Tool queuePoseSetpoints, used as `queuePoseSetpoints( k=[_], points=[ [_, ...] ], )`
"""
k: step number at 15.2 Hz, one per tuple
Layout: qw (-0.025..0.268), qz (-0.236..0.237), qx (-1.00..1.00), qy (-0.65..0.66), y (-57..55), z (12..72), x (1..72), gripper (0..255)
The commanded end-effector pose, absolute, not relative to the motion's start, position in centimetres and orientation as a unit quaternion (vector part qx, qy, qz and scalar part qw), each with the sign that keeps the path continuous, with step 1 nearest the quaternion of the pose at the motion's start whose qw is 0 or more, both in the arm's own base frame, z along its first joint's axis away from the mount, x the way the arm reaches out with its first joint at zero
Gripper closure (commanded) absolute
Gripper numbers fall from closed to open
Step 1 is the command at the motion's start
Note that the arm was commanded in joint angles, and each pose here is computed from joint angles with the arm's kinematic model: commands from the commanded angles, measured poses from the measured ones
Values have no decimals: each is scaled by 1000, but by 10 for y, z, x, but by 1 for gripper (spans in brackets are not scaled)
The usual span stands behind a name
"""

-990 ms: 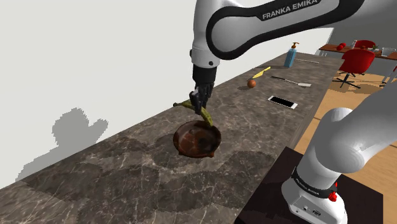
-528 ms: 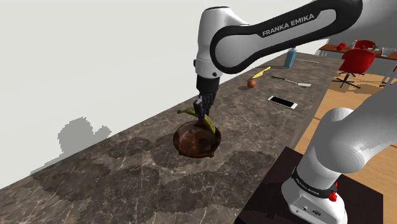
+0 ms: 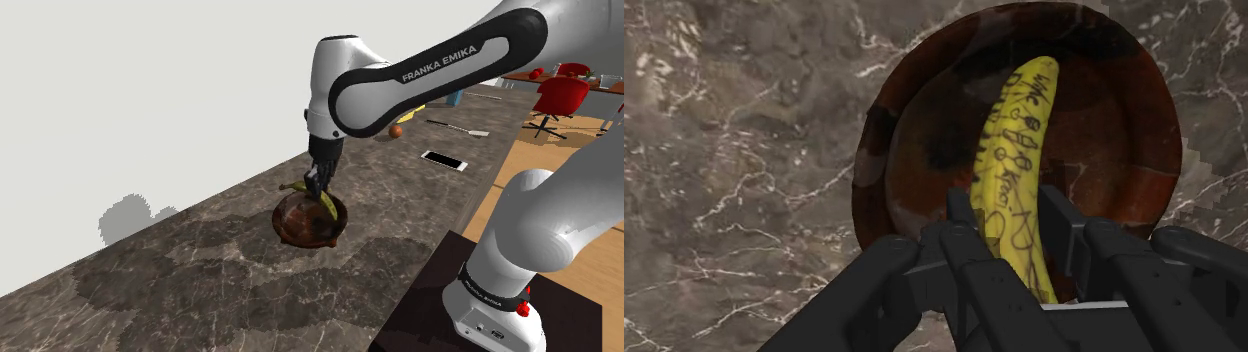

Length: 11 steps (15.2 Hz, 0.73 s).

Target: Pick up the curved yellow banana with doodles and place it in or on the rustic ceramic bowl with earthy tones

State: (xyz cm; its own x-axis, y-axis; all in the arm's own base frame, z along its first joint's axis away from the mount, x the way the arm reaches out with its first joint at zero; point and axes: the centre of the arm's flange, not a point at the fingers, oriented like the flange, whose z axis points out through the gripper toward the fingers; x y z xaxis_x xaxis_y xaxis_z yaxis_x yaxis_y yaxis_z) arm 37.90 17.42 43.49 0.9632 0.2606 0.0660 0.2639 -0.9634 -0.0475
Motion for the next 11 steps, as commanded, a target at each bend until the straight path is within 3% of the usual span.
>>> queuePoseSetpoints(
  k=[1, 5, 6, 11],
  points=[
    [28, -30, -990, -132, 174, 434, 379, 255],
    [28, -30, -990, -132, 174, 434, 379, 255],
    [28, -30, -990, -132, 174, 434, 379, 0],
    [28, -30, -990, -132, 174, 434, 379, 0]
  ],
)
